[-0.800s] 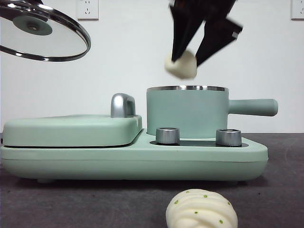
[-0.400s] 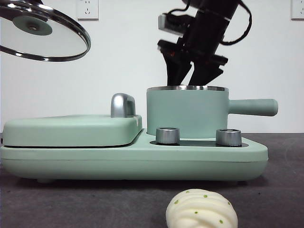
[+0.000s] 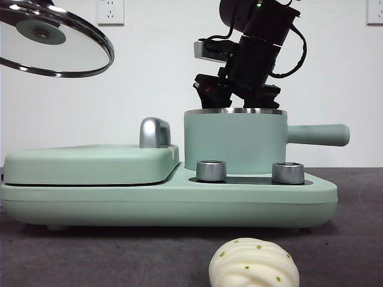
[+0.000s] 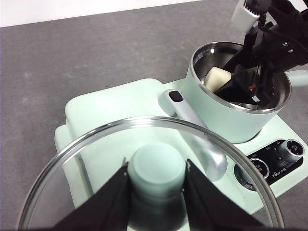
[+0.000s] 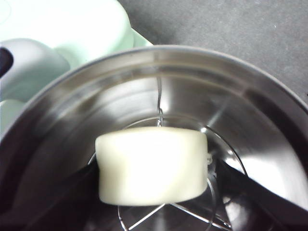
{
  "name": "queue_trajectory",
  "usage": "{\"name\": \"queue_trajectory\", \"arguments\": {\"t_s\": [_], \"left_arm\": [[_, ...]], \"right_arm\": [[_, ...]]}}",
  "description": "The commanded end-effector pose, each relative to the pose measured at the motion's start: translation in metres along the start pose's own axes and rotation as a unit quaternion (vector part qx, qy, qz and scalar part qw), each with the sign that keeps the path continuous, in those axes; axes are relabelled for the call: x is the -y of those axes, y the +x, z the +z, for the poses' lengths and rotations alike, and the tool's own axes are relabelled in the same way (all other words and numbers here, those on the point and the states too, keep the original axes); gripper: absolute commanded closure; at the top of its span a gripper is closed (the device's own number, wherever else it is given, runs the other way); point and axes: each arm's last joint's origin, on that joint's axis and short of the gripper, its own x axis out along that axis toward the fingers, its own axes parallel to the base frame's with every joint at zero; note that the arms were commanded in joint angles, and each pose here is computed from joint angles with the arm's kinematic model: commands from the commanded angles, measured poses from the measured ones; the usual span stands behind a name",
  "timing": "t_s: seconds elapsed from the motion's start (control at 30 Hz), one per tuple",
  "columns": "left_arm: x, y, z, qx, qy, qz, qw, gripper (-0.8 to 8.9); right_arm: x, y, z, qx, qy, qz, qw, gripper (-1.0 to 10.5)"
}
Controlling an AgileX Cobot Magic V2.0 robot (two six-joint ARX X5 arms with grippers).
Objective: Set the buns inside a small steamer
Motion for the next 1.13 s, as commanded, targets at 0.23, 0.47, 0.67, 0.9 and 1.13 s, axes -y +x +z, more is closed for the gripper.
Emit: {"name": "queue_trajectory", "arguments": {"t_s": [0.23,0.47,0.67,0.9,1.13], "left_arm": [[0.001,-0.003,0.008,0.022,0.007,-0.001,1.0,7.99],[0.001,-0.003,0.008,0.022,0.01,-0.001,1.0,7.99],[0.001,-0.003,0.008,0.021,0.01,-0.001,1.0,7.99],[0.001,-0.003,0.008,0.021,0.01,-0.001,1.0,7.99],[0.001,-0.003,0.008,0.021,0.017,-0.001,1.0,7.99]], "right_arm": [[-0.01,-0.08,0.027,0.086,0.011,0.014,0.996,5.6],[-0.034,-0.105,-0.036,0.223,0.011,0.034,0.974,5.6],[-0.055,-0.114,-0.083,0.283,-0.002,0.065,0.957,5.6],[-0.078,-0.121,-0.127,0.266,-0.032,0.1,0.958,5.6],[-0.1,-0.117,-0.157,0.16,-0.093,0.133,0.974,5.6]]}}
